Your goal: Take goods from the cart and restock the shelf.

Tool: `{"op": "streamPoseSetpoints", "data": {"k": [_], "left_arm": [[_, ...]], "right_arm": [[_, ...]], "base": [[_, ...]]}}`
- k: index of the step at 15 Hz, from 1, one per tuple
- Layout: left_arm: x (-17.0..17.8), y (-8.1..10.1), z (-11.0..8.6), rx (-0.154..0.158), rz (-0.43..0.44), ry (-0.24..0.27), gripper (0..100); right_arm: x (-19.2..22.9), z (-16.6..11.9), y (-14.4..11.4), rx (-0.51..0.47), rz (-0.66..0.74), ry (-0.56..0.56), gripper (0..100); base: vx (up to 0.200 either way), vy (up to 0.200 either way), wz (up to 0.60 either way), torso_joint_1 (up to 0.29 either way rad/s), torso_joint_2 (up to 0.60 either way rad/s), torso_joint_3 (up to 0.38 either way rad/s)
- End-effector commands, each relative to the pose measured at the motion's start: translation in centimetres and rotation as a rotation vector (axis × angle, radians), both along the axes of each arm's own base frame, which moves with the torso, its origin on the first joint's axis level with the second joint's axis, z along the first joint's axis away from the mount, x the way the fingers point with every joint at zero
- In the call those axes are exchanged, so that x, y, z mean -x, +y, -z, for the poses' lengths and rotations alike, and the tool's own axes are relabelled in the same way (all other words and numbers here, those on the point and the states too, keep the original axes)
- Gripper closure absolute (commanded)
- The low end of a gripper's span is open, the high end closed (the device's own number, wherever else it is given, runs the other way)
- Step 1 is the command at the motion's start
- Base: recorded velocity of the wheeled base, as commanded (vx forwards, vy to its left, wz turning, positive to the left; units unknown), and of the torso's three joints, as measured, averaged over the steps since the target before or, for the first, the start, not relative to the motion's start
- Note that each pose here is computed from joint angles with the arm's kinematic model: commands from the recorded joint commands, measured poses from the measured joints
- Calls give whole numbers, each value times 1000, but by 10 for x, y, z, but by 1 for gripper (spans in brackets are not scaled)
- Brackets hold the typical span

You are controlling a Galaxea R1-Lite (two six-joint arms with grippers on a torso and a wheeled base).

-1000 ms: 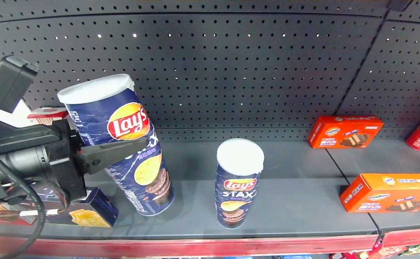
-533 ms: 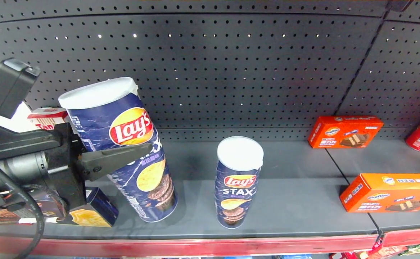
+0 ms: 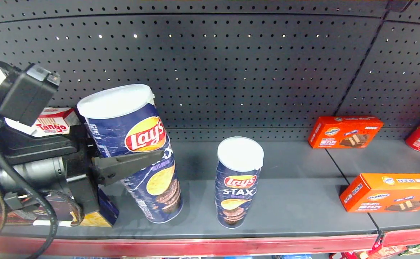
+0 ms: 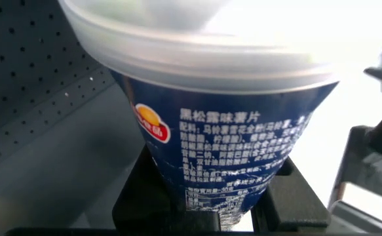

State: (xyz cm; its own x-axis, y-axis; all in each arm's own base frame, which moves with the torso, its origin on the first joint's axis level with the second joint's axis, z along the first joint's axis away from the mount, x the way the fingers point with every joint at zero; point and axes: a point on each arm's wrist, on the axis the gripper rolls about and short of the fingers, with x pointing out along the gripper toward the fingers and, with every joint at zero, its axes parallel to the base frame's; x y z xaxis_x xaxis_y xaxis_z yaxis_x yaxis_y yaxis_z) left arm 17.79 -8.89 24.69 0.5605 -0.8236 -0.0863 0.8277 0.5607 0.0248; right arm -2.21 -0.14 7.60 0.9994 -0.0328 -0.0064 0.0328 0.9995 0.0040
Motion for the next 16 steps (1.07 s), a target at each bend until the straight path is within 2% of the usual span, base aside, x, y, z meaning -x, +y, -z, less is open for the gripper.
{"op": "streamPoseSetpoints", "data": {"k": [1, 2, 3, 4, 8, 11, 13, 16], "left_arm": [[-17, -5, 10, -32, -8, 30, 100], [-23, -6, 12, -48, -15, 11, 100], [-29, -5, 8, -49, -35, -32, 100], [-37, -6, 6, -48, -38, -41, 100], [-52, -11, 13, -61, -46, -21, 100], [-85, -24, 12, -36, -60, -80, 100], [-106, -31, 19, -47, -40, -76, 100], [-140, -35, 29, -38, 54, -65, 100]], "right_arm": [[0, 0, 0, 0, -1, 4, 0], [0, 0, 0, 0, -1, 4, 0], [0, 0, 0, 0, -1, 4, 0], [0, 0, 0, 0, 1, 4, 0], [0, 0, 0, 0, -1, 4, 0], [0, 0, 0, 0, -1, 4, 0], [0, 0, 0, 0, 1, 4, 0], [0, 0, 0, 0, -1, 4, 0]], "base": [[0, 0, 0, 0, 0, 0], [0, 0, 0, 0, 0, 0], [0, 0, 0, 0, 0, 0], [0, 0, 0, 0, 0, 0], [0, 0, 0, 0, 0, 0], [0, 0, 0, 0, 0, 0], [0, 0, 0, 0, 0, 0], [0, 0, 0, 0, 0, 0]]}}
